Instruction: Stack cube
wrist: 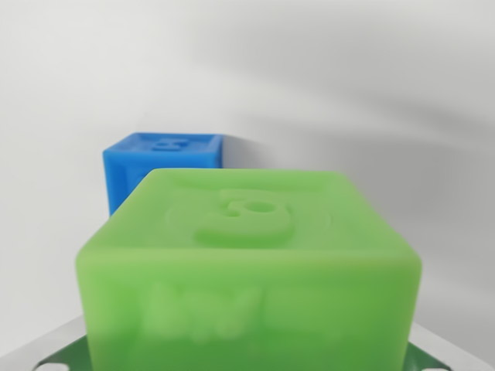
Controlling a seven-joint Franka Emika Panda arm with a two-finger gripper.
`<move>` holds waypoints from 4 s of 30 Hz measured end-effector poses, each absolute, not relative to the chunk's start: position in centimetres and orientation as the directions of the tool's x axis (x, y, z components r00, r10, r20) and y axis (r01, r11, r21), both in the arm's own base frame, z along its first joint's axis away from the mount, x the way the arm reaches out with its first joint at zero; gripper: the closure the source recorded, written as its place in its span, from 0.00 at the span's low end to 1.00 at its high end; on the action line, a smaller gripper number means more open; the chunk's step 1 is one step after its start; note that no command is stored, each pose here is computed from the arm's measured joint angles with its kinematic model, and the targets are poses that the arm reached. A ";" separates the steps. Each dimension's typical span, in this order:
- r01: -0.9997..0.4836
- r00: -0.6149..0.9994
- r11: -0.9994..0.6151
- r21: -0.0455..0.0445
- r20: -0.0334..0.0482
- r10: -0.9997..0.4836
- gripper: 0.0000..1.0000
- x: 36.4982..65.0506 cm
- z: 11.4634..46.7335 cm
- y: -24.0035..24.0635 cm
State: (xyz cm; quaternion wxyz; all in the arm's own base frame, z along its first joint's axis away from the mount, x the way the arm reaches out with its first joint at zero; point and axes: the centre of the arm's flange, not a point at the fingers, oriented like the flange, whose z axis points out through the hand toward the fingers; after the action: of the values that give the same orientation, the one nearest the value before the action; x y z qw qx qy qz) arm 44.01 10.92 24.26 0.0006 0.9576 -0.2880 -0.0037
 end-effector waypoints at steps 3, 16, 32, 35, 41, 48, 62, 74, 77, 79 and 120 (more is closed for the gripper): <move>-0.558 0.830 -0.830 0.003 -0.007 -0.558 1.00 43.8 24.3 11.4; -0.591 0.807 -0.807 0.004 -0.006 -0.591 1.00 42.9 24.3 13.6; -0.608 0.794 -0.794 0.004 -0.006 -0.608 1.00 42.3 22.1 15.0; -0.608 0.794 -0.794 0.005 -0.007 -0.608 1.00 42.3 21.1 15.0; -0.609 0.793 -0.793 0.003 -0.005 -0.609 1.00 42.2 19.7 15.0; -0.609 0.793 -0.793 0.003 -0.006 -0.609 1.00 42.2 18.2 14.9; -0.609 0.793 -0.793 0.003 -0.005 -0.609 1.00 42.2 16.9 14.9; -0.609 0.793 -0.793 0.002 -0.004 -0.609 0.00 42.2 16.9 14.9; -0.609 0.793 -0.793 0.002 -0.004 -0.609 0.00 42.2 16.9 14.9; -0.609 0.793 -0.793 0.002 -0.004 -0.609 0.00 42.2 16.9 14.9; -0.610 0.793 -0.793 -0.001 0.001 -0.610 0.00 42.4 21.3 14.9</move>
State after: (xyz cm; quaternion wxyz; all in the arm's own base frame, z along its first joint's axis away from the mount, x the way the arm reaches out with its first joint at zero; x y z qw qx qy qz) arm 42.36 14.95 21.33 -0.0002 0.9467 -0.3220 0.0004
